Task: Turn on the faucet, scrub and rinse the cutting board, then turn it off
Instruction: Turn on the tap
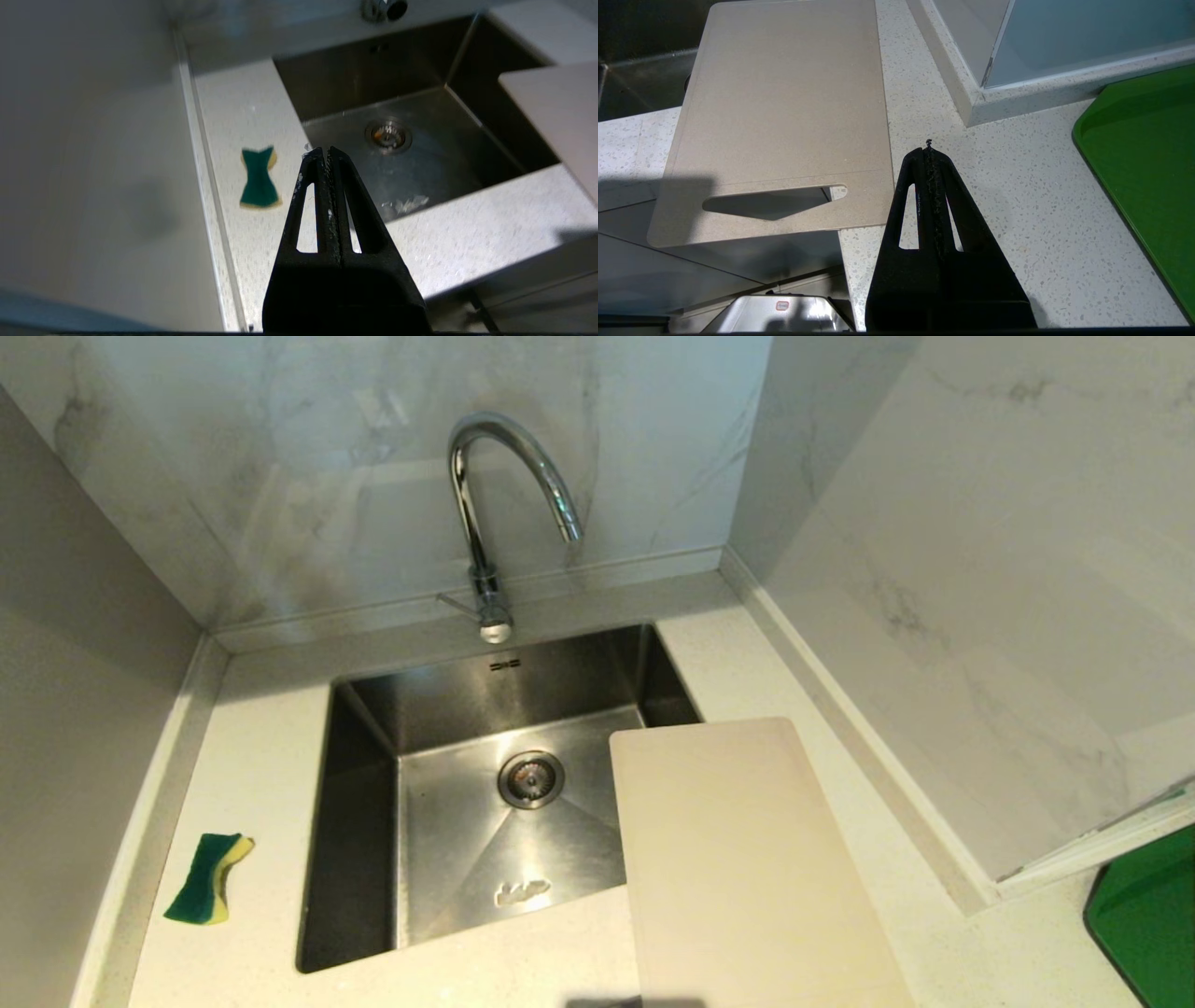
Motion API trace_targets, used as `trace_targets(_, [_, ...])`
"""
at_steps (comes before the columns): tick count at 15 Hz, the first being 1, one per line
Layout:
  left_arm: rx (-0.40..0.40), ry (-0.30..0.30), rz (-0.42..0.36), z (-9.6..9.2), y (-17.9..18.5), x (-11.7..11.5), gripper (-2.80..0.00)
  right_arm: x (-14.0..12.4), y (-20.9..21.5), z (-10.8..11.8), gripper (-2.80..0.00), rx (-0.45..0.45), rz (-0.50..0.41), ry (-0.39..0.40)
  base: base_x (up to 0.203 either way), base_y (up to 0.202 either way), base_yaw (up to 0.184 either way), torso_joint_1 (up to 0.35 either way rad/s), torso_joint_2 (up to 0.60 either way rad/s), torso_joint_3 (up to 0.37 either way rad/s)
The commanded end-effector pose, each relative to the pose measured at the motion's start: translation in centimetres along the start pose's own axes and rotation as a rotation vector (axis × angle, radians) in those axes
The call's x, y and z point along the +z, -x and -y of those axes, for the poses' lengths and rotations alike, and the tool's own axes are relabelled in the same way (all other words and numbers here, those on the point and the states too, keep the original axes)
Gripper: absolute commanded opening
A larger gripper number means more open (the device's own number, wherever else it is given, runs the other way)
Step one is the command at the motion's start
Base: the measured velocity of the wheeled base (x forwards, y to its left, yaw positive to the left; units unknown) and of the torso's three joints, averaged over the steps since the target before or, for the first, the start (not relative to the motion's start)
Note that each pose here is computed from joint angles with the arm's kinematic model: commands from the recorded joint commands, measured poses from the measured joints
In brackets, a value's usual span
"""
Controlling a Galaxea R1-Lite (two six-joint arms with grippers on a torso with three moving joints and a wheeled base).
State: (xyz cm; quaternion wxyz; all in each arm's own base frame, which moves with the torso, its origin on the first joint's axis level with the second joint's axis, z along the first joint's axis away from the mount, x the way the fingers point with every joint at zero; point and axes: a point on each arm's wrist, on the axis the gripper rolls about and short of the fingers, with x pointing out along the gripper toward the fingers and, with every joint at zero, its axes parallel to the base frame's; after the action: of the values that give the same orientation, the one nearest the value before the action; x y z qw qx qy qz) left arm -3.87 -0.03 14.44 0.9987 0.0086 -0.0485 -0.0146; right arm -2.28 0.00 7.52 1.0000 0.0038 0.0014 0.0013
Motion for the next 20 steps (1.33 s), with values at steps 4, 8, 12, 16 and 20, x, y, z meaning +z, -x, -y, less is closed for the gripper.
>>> trace_targets(4, [-0.010,0.000,0.036,-0.3,-2.8,9.7,-2.80,0.0,0.0,0.0,-2.80,0.001,0.000,0.000,0.000,0.000,0.000,0.000,0.00,0.000])
trace_targets(8, [-0.008,-0.003,0.127,-0.4,-5.0,16.9,-2.80,0.0,0.0,0.0,-2.80,0.001,0.000,0.000,0.000,0.000,0.000,0.000,0.00,0.000])
trace_targets(12, [-0.009,-0.020,0.196,-0.5,-7.7,22.3,-2.80,0.0,0.0,0.0,-2.80,0.001,0.000,0.000,0.000,0.000,0.000,0.000,0.00,0.000])
trace_targets(16, [-0.001,-0.029,0.228,-0.7,-10.8,26.4,-2.80,0.0,0.0,0.0,-2.80,0.001,0.001,-0.001,0.000,0.000,0.000,0.000,0.00,0.000])
trace_targets(20, [0.008,-0.033,0.167,-0.8,-15.1,27.8,-2.80,0.0,0.0,0.0,-2.80,0.001,0.000,-0.001,0.000,0.000,0.000,0.000,0.00,0.000])
